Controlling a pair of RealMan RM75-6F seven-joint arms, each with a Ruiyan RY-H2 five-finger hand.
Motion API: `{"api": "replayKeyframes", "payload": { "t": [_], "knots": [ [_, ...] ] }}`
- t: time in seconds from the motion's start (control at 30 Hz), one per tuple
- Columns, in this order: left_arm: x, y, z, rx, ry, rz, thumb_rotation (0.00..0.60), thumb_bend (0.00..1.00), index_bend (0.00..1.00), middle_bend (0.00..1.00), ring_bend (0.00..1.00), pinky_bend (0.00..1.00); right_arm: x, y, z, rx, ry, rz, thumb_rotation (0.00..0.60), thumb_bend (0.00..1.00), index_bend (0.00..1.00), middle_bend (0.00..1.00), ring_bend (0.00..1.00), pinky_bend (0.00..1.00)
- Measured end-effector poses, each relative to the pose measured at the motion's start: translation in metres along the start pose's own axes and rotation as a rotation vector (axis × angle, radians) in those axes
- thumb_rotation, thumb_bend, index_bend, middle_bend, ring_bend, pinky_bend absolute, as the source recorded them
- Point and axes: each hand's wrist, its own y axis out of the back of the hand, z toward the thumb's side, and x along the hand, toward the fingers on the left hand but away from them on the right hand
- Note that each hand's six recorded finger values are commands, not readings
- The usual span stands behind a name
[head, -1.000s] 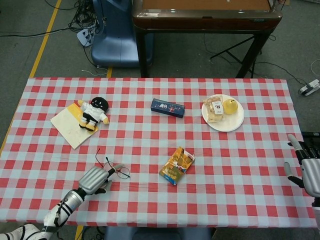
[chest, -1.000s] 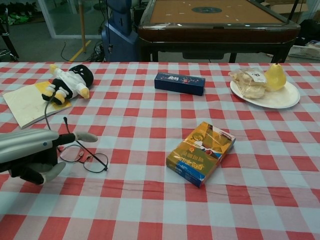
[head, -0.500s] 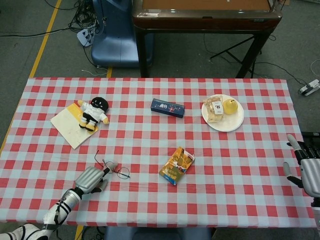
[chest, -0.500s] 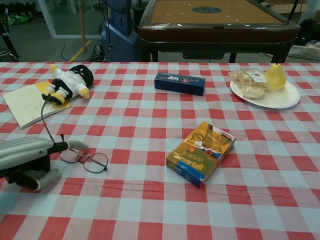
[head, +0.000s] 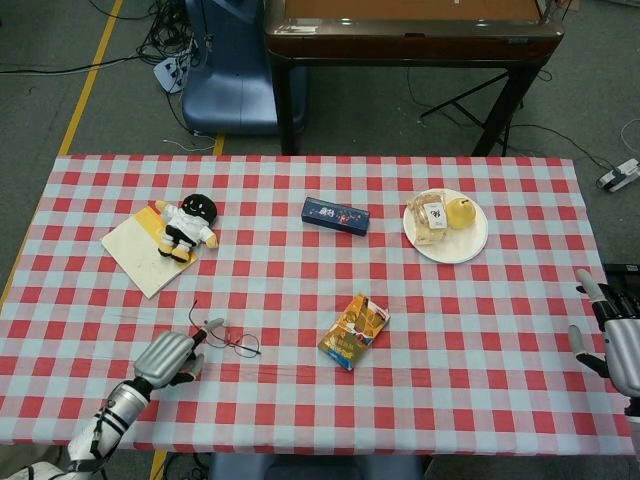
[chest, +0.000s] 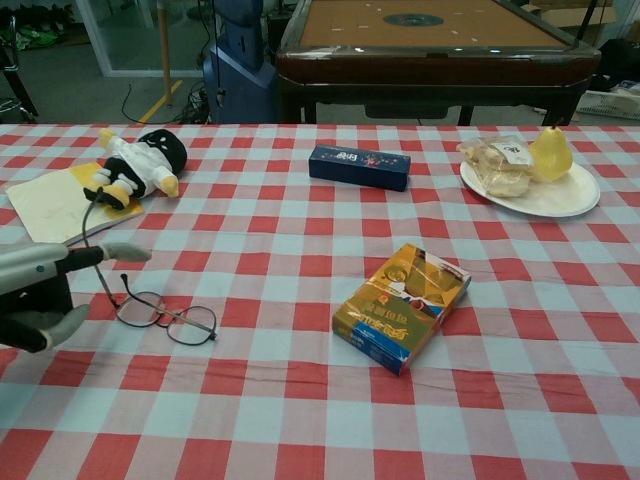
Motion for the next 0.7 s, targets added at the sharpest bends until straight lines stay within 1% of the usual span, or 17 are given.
{"api": "replayKeyframes", "payload": {
  "t": [0.23,0.33,0.43,0.53,0.7],
  "knots": [
    [-0.028,0.035,-0.007,-0.023,0.013,0.100,0.600,0.66,0.09,1.00,0.98,0.97,-0.003,-0.001,0.002,0.000,0.009,0.001,0.600,0.44,0.01,0.24,0.15,0.18],
    [-0.037,0.051,-0.008,-0.042,0.016,0.154,0.600,0.66,0.09,1.00,0.98,0.97,-0.004,-0.002,0.004,-0.001,0.014,0.004,0.600,0.44,0.01,0.24,0.15,0.18],
    [-0.041,0.062,-0.014,-0.053,0.040,0.186,0.600,0.66,0.09,1.00,0.98,0.97,-0.004,-0.002,0.006,-0.002,0.017,0.004,0.600,0.44,0.01,0.24,0.15,0.18],
    [-0.040,0.062,-0.024,-0.063,0.084,0.186,0.600,0.66,0.09,1.00,0.98,0.97,-0.005,-0.002,0.006,-0.003,0.018,0.002,0.600,0.44,0.01,0.24,0.15,0.18],
    [-0.035,0.051,-0.042,-0.037,0.178,0.143,0.600,0.66,0.08,1.00,0.97,0.97,-0.004,-0.001,0.005,-0.001,0.017,0.001,0.600,0.44,0.01,0.24,0.15,0.18]
  ]
}}
